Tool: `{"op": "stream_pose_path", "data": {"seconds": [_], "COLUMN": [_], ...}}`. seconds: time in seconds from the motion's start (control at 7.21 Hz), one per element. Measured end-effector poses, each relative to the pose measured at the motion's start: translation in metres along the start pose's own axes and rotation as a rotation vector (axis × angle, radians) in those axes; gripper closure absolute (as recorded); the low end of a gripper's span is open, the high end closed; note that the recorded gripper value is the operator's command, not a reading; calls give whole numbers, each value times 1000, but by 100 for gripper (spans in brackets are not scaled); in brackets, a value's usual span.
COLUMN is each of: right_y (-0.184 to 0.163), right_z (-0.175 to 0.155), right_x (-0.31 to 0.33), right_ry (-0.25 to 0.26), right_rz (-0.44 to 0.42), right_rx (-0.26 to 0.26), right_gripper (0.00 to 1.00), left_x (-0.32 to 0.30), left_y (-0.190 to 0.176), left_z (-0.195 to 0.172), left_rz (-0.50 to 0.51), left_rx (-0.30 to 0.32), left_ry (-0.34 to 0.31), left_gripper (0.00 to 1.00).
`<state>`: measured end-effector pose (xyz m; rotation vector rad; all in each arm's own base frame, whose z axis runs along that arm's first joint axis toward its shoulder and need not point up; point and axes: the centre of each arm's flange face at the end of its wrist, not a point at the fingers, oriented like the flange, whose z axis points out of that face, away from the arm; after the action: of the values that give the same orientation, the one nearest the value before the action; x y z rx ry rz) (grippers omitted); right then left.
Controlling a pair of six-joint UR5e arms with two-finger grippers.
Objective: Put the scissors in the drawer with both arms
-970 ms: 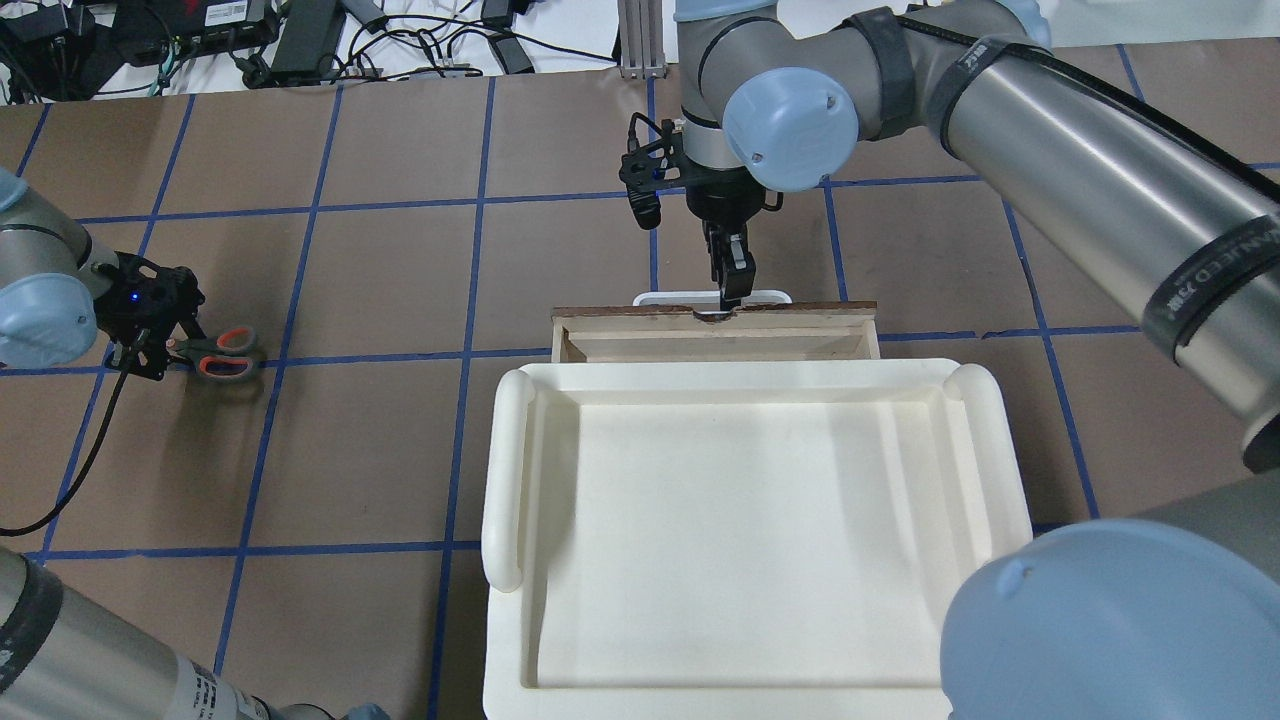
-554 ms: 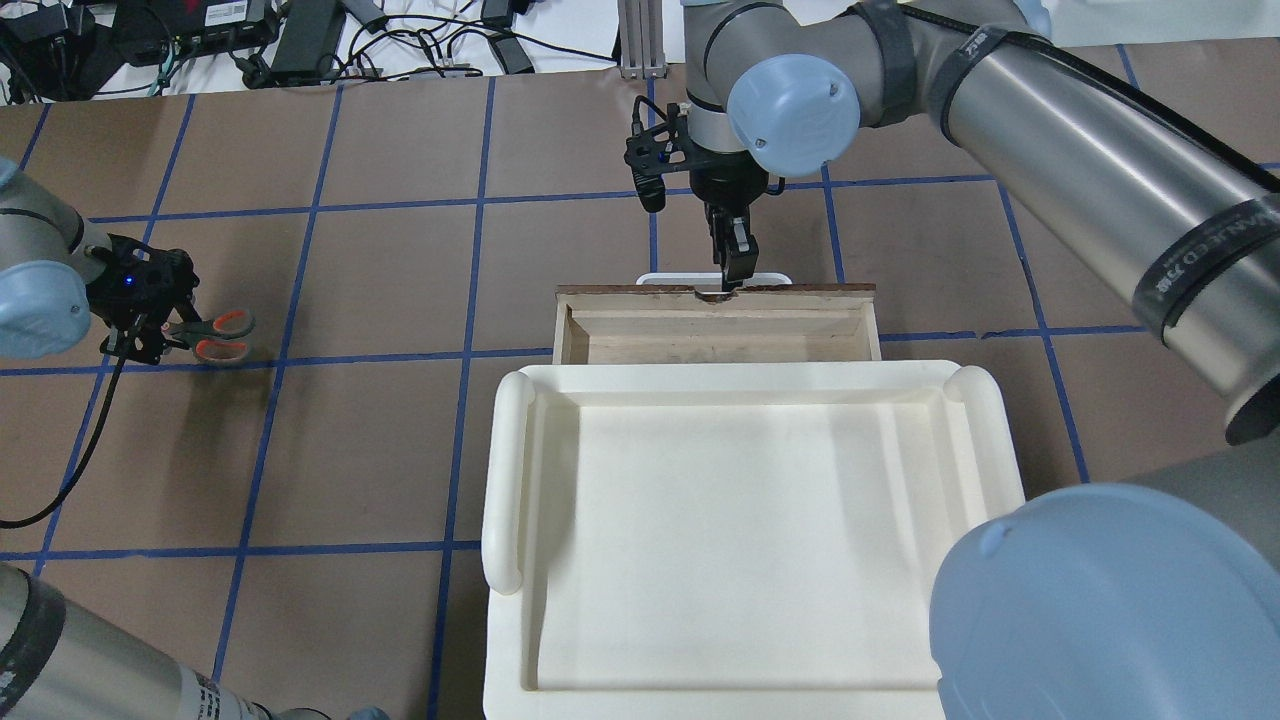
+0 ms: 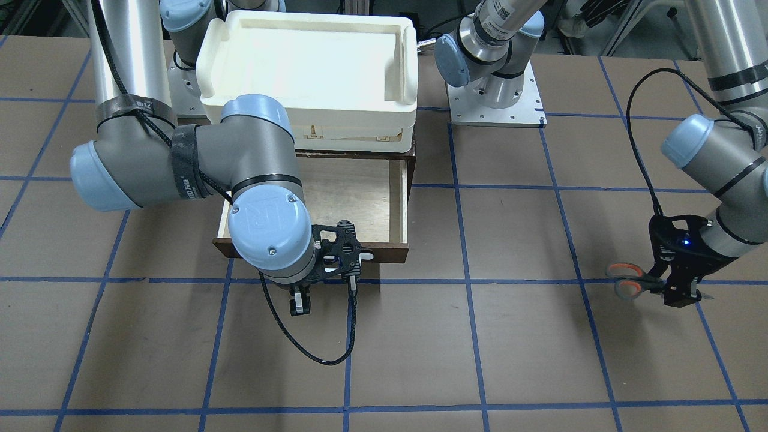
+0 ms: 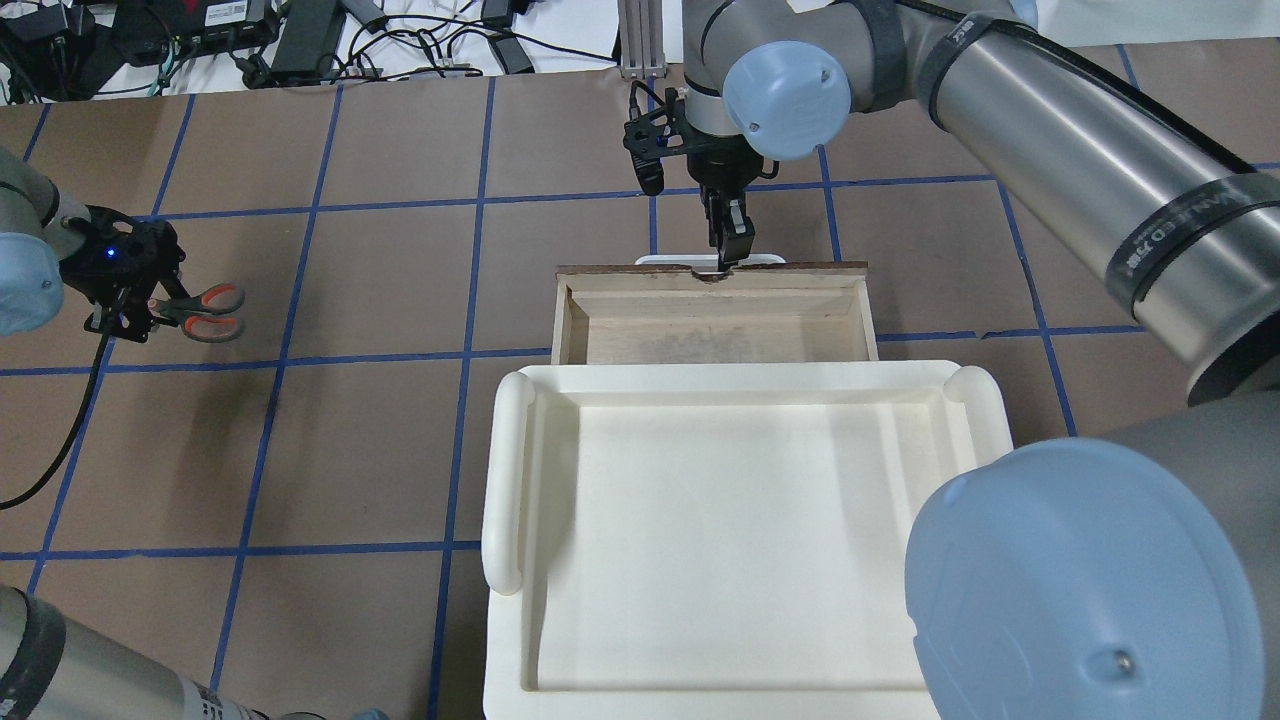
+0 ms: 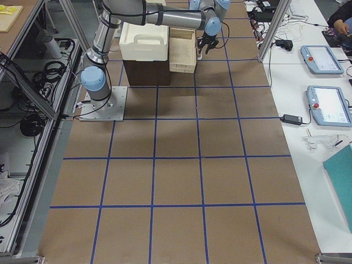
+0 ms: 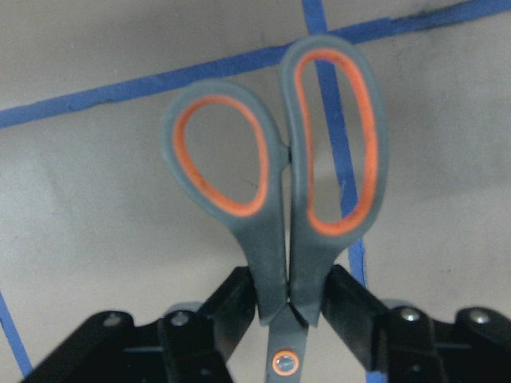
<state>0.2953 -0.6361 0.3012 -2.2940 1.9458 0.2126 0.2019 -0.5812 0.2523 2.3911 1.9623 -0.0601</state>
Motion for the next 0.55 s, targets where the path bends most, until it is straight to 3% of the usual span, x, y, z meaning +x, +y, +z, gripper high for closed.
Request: {"op": "stream_pose_path", "data": {"seconds": [0.55], "right_y": [4], "right_z": [-2], "right_x": [12], "right_ry": [12], "right_rz": [-7], "right_rx": [1], "right_gripper": [50], "left_x": [-12], "left_y": [-38], "left_z": [-50], "left_rz": [-29], "left_rx": [14], "left_ry": [10], "left_gripper": [100]}}
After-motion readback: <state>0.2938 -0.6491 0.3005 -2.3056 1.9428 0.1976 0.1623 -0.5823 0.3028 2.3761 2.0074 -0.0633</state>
